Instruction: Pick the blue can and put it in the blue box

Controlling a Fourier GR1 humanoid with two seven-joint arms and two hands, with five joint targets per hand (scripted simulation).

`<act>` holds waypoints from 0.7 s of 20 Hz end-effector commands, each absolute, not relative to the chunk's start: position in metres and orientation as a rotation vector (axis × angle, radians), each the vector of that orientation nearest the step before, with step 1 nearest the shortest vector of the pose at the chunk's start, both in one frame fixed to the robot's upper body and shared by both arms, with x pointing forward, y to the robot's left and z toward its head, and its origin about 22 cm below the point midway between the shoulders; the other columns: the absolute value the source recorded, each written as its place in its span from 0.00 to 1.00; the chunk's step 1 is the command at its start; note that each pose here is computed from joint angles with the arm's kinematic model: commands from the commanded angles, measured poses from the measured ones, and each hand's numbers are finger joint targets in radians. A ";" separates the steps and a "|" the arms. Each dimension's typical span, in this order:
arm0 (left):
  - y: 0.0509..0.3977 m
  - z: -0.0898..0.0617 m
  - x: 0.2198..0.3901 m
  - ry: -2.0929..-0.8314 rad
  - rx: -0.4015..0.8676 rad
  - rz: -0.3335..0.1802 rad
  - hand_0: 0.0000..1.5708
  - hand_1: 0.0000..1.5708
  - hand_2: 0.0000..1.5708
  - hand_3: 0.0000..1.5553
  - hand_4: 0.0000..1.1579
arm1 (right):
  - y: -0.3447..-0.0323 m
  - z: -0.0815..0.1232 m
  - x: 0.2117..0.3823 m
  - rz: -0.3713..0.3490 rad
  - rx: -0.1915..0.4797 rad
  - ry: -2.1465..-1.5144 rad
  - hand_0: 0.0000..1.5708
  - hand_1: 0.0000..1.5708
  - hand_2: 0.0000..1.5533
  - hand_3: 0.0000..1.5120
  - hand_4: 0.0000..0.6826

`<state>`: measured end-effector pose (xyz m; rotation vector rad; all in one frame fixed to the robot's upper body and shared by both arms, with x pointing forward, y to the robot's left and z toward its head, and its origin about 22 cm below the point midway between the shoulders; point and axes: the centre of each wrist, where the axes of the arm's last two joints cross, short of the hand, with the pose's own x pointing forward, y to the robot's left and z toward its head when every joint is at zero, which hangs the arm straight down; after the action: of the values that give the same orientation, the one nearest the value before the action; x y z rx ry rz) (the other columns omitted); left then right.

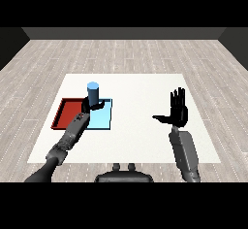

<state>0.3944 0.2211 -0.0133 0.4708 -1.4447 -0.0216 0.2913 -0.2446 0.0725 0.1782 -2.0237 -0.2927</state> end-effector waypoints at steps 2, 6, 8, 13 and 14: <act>0.225 -0.048 0.384 -1.237 0.561 -0.060 1.00 1.00 0.98 0.91 0.86 | -0.258 0.070 0.310 -0.310 0.193 -2.019 0.00 0.00 0.00 0.00 0.00; 0.239 -0.063 0.375 -1.114 0.645 -0.079 0.96 0.96 0.89 0.76 0.78 | -0.253 0.063 0.310 -0.309 0.135 -1.990 0.00 0.00 0.00 0.00 0.00; 0.241 -0.080 0.361 -1.001 0.639 -0.070 0.79 0.79 0.73 0.71 0.80 | -0.248 0.064 0.309 -0.302 0.176 -1.988 0.00 0.00 0.00 0.00 0.00; 0.250 -0.100 0.341 -0.953 0.584 -0.103 0.58 0.58 0.57 0.52 0.77 | -0.258 0.062 0.297 -0.318 0.170 -1.981 0.00 0.00 0.00 0.00 0.00; 0.251 -0.093 0.348 -0.913 0.575 -0.062 0.74 0.74 0.69 0.35 0.67 | -0.262 0.052 0.311 -0.290 0.178 -1.985 0.00 0.00 0.00 0.00 0.00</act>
<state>0.3630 0.2410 -0.0776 0.5887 -1.0201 -0.1061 0.3064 -0.2521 0.0571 0.1768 -1.9879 -0.3007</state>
